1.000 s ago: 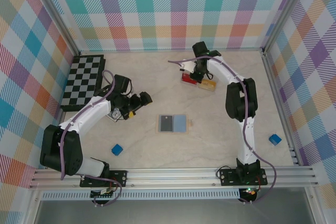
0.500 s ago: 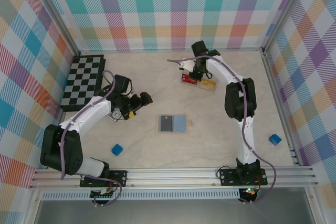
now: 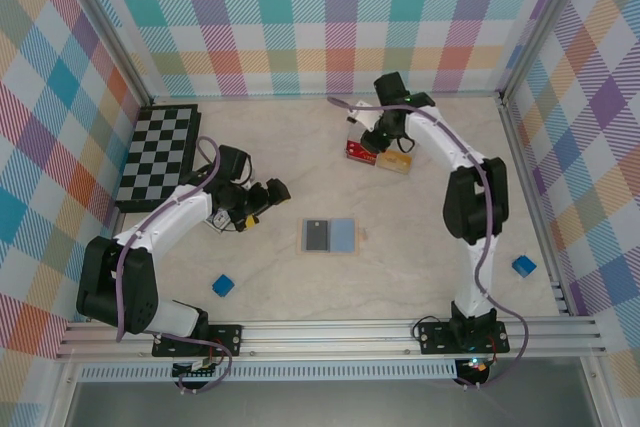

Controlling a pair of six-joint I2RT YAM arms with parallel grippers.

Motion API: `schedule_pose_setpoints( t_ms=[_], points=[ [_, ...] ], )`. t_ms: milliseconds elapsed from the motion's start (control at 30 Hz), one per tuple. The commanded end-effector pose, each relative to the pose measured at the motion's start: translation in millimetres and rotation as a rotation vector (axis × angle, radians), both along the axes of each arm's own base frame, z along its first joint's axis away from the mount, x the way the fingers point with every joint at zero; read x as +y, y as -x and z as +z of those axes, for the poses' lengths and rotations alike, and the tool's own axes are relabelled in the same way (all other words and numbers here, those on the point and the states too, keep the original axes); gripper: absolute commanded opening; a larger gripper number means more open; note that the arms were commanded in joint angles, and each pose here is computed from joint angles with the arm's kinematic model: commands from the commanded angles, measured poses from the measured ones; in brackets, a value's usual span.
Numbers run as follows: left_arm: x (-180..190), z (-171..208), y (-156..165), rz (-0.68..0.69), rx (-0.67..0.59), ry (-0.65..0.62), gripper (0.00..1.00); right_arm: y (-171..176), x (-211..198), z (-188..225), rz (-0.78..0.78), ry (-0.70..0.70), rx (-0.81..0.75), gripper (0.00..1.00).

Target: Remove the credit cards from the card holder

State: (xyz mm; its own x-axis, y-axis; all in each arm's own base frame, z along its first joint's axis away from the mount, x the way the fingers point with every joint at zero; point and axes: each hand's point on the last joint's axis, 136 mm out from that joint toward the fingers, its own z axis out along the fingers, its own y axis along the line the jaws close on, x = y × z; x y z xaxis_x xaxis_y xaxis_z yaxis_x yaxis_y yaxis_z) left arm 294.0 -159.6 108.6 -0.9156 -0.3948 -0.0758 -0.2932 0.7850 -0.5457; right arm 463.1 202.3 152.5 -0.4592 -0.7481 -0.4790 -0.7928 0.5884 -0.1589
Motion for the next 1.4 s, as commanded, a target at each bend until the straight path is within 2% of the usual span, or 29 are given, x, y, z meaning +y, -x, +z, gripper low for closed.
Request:
schedule_pose_setpoints(
  t_ms=[0, 100, 233, 500, 700, 900, 1067, 1367],
  points=[
    [-2.1, 3.6, 3.1, -0.030, -0.021, 0.020, 1.00, 24.6, 12.5, 36.8, -0.151, -0.195, 0.015, 0.31],
    [-6.8, 2.7, 6.6, -0.048, -0.019, 0.023, 1.00, 48.9, 14.1, 45.4, -0.273, -0.303, 0.060, 0.36],
    [-11.9, 1.4, 11.4, -0.062, -0.020, 0.026, 0.99, 86.3, 22.6, 50.3, -0.411, -0.443, 0.188, 0.34],
    [-11.9, -10.2, 15.7, -0.058, -0.008, 0.003, 1.00, 160.0, 59.2, 33.3, -0.470, -0.545, 0.366, 0.38],
    [-1.5, -20.6, 15.2, -0.028, -0.003, -0.056, 1.00, 189.2, 82.9, -18.5, -0.523, -0.407, 0.383, 0.51],
    [12.1, -26.2, 14.2, 0.002, 0.004, -0.124, 1.00, 203.4, 110.5, -56.8, -0.512, -0.243, 0.356, 0.60],
    [20.9, -27.4, 15.4, 0.030, 0.015, -0.149, 1.00, 205.0, 111.9, -86.0, -0.531, -0.112, 0.345, 0.61],
    [11.7, -27.8, 15.8, 0.005, 0.032, -0.096, 1.00, 208.6, 108.8, -117.0, -0.551, -0.014, 0.394, 0.63]
  ],
)
